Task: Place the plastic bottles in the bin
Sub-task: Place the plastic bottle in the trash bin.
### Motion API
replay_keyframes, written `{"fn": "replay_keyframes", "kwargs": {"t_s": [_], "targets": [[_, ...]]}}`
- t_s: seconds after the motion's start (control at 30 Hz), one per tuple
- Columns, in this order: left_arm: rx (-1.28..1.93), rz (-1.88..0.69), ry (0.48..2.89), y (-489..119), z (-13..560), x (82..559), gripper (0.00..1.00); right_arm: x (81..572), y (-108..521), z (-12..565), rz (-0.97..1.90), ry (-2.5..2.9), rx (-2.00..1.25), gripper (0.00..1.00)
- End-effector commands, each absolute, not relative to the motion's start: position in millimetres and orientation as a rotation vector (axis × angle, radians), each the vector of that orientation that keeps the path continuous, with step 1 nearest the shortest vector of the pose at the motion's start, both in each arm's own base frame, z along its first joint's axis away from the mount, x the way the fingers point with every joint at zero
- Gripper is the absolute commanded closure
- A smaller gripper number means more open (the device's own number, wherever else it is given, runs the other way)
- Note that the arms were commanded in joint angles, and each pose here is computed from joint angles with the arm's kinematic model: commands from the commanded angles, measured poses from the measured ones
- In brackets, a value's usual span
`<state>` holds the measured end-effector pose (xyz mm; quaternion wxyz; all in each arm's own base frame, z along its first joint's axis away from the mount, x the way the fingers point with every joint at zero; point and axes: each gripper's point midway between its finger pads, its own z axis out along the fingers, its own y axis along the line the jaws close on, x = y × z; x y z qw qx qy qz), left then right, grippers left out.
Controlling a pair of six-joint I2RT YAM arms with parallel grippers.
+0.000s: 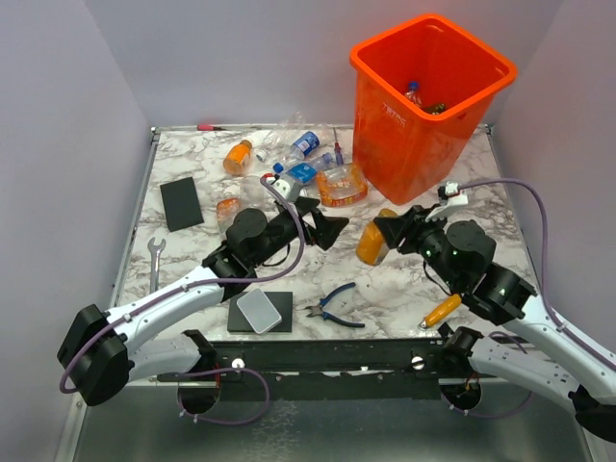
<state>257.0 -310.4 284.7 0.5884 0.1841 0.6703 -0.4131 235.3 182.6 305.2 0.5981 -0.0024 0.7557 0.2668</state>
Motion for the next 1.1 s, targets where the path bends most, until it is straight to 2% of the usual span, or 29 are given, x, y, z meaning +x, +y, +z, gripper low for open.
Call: {"fn": "replay_keyframes", "kwargs": {"t_s": [0.0, 0.27, 0.9, 0.97, 1.07], "targets": [[0.366, -1.047, 1.465, -309.2, 294.6, 255.3, 0.01, 219.5, 213.1, 298.5, 0.811, 1.728, -0.126, 1.0], [0.522, -1.163, 1.391, -317.0, 285.4, 221.9, 0.01, 217.8, 240.1, 291.3, 0.918, 1.702, -0.204, 1.0], [0.825, -1.413, 1.441, -363.2, 255.5, 168.6, 0.01, 222.7, 234.2, 316.6, 0.94, 1.575, -0.144, 1.0], [0.828, -1.407, 1.447, -364.0, 252.9, 168.9, 0.06, 221.3, 235.1, 318.5, 0.946, 1.572, -0.154, 1.0], [0.81, -1.385, 1.468, -364.2, 250.0, 173.4, 0.23, 219.7, 235.5, 319.3, 0.951, 1.574, -0.162, 1.0]]}}
